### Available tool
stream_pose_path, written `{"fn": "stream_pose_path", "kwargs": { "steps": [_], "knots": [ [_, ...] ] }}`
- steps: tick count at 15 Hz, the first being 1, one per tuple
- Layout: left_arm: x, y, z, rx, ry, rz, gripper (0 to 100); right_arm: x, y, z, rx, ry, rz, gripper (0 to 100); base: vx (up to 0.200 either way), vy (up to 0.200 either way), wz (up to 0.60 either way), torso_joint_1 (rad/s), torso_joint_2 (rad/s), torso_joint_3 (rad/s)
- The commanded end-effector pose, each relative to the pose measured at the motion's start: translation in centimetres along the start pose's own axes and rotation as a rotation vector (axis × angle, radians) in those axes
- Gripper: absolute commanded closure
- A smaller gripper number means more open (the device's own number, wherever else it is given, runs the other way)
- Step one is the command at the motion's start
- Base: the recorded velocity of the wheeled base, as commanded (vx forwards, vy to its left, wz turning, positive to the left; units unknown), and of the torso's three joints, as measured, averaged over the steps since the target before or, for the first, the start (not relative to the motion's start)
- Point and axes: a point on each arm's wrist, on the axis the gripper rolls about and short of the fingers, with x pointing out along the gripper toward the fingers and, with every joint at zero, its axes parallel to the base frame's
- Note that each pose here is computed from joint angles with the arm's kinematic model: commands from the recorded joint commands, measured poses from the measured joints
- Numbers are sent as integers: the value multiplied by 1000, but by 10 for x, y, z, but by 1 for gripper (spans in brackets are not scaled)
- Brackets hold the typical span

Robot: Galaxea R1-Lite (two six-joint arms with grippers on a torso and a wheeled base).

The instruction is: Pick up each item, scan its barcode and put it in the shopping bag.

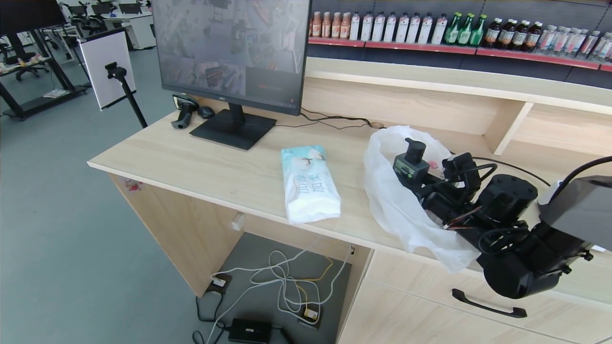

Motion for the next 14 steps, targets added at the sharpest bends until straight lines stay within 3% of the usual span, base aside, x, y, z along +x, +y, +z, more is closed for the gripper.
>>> {"fn": "stream_pose_path", "kwargs": {
  "steps": [1,9,10,14],
  "knots": [
    [0,0,0,0,0,0,0,0,1,-5,3,15,3,100,0,0,0,0,0,0],
    [0,0,0,0,0,0,0,-3,2,-12,10,45,6,100,0,0,0,0,0,0],
    [0,0,0,0,0,0,0,-3,2,-11,10,43,6,0,0,0,0,0,0,0],
    [0,0,0,1,0,0,0,-6,-1,-5,5,31,-3,0,0,0,0,0,0,0]
  ]
}}
